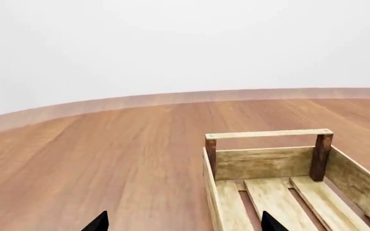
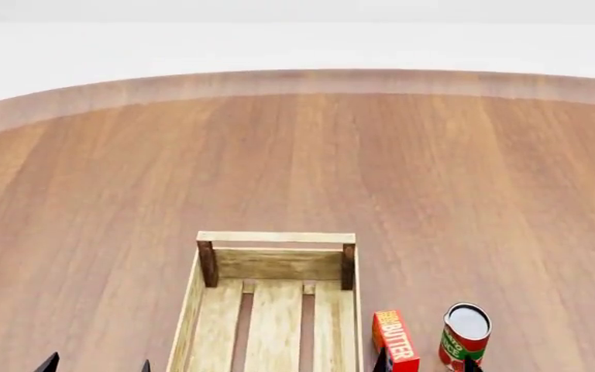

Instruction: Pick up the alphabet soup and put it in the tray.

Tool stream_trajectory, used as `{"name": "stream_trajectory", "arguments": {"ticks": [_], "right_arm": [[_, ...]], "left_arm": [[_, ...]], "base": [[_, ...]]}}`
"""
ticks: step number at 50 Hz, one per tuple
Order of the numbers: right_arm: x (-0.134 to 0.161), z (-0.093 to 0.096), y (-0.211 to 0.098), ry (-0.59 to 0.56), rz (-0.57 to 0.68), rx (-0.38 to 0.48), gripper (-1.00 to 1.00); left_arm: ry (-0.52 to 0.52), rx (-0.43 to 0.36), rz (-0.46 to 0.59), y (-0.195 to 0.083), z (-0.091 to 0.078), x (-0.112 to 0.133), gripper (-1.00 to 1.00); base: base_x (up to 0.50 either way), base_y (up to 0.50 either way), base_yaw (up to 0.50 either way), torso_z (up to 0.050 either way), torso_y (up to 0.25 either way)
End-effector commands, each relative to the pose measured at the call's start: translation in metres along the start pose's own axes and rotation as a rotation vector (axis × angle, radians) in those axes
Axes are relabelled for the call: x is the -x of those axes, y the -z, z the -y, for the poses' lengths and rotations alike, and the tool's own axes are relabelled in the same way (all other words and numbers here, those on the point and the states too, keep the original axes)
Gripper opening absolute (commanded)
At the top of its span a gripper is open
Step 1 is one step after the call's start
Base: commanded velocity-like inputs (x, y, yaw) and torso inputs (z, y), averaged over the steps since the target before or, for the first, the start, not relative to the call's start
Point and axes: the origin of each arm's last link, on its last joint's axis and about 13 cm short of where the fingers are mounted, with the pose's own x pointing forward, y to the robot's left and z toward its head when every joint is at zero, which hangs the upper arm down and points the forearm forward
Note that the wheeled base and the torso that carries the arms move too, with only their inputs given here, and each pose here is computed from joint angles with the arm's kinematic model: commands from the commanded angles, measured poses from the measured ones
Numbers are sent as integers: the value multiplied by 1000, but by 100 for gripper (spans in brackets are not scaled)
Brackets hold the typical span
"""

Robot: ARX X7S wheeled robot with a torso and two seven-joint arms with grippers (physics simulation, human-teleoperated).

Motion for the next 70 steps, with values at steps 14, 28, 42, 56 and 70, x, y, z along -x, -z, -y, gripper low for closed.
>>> {"name": "stream_trajectory", "arguments": {"ticks": [14,28,42,56,70], "right_arm": [[62,54,-87,-24,-306,112,100],[88,93,-88,101,-356,72,100],[102,117,-90,192,-357,42,100],[109,141,-91,264,-335,-30,100],[122,158,-80,333,-338,-83,100]], "left_arm": [[10,7,2,0,1,2,100],[6,8,-8,1,1,1,100],[8,6,-7,1,1,1,100],[16,0,-6,1,2,3,100],[17,0,-8,1,3,3,100]], "base": [[0,0,0,0,0],[0,0,0,0,0],[0,0,0,0,0],[0,0,0,0,0],[0,0,0,0,0]]}}
